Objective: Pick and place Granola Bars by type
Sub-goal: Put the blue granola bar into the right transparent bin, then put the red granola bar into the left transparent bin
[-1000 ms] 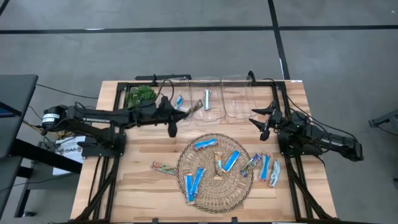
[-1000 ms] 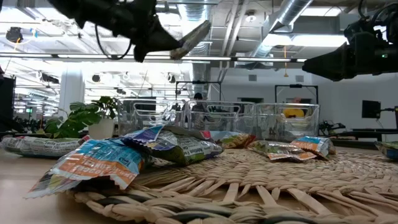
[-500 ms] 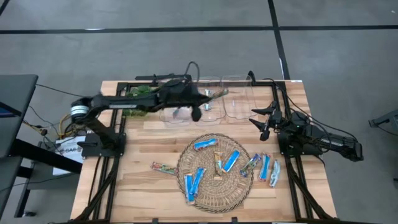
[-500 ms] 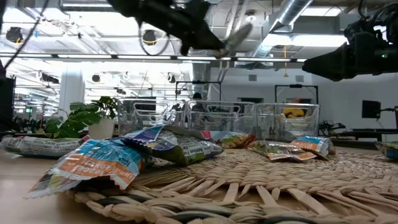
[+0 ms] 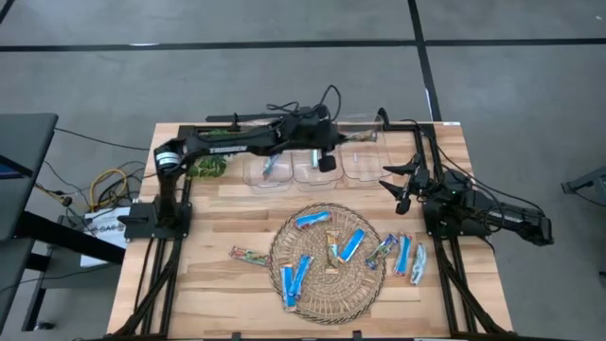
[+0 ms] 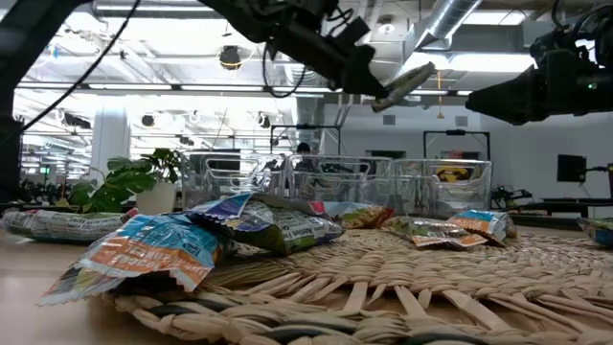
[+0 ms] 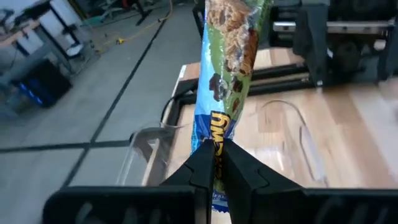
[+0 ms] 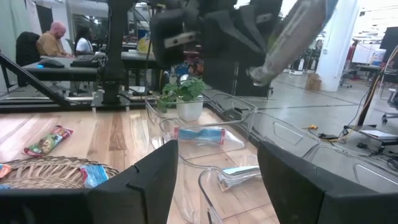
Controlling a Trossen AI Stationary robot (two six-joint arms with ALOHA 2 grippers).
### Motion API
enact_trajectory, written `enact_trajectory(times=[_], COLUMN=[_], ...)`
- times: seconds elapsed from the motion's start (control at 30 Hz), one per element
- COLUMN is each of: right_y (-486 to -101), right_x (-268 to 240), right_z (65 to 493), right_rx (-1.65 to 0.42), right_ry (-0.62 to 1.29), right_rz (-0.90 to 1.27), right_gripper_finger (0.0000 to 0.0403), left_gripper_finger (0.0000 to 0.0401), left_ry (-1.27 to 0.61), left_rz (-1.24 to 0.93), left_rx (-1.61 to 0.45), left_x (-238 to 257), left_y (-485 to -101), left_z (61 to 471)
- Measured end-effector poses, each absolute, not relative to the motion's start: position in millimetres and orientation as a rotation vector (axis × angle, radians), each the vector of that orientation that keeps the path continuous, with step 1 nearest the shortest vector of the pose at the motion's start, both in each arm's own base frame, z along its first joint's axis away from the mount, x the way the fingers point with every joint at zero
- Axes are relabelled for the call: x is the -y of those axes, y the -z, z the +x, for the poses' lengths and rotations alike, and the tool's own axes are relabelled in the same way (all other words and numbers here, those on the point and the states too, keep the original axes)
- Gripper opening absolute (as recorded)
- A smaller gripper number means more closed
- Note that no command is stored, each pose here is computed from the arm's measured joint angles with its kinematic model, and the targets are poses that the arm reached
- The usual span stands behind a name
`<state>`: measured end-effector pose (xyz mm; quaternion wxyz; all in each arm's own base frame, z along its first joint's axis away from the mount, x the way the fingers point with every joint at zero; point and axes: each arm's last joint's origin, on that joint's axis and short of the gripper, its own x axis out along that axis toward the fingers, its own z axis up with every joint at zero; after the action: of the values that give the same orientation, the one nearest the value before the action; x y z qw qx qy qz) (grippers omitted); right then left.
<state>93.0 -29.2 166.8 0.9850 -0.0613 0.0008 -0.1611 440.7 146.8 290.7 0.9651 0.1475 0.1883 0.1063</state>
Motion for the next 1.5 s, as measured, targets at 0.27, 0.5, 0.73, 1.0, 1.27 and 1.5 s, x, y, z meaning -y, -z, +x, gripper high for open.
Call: enact_trajectory(times=[0.27, 0.5, 0.73, 1.0, 1.27, 1.5], right_y=[-167, -167, -167, -167, -167, -167], right_x=[29, 29, 29, 29, 29, 29], right_z=[93, 93, 93, 93, 93, 93], right_rx=[-0.002, -0.002, -0.002, -0.002, -0.001, -0.002], right_ry=[0.323, 0.323, 0.323, 0.323, 0.323, 0.323], right_rz=[-0.124, -0.123, -0.123, -0.124, -0.124, -0.124], right_gripper_finger=[0.0215, 0.0215, 0.0215, 0.0215, 0.0215, 0.0215], left_gripper_finger=[0.0016, 0.0016, 0.0019, 0.0084, 0.0170, 0.0185], left_ry=[-0.148, -0.062, -0.115, -0.223, -0.233, -0.271], left_rz=[0.537, 0.776, 0.725, 0.624, 0.593, 0.509], left_rx=[-0.429, -0.487, -0.499, -0.517, -0.514, -0.507], left_x=[-148, -143, -143, -147, -147, -140], left_y=[-267, -250, -243, -243, -243, -254], left_z=[466, 472, 475, 474, 474, 471])
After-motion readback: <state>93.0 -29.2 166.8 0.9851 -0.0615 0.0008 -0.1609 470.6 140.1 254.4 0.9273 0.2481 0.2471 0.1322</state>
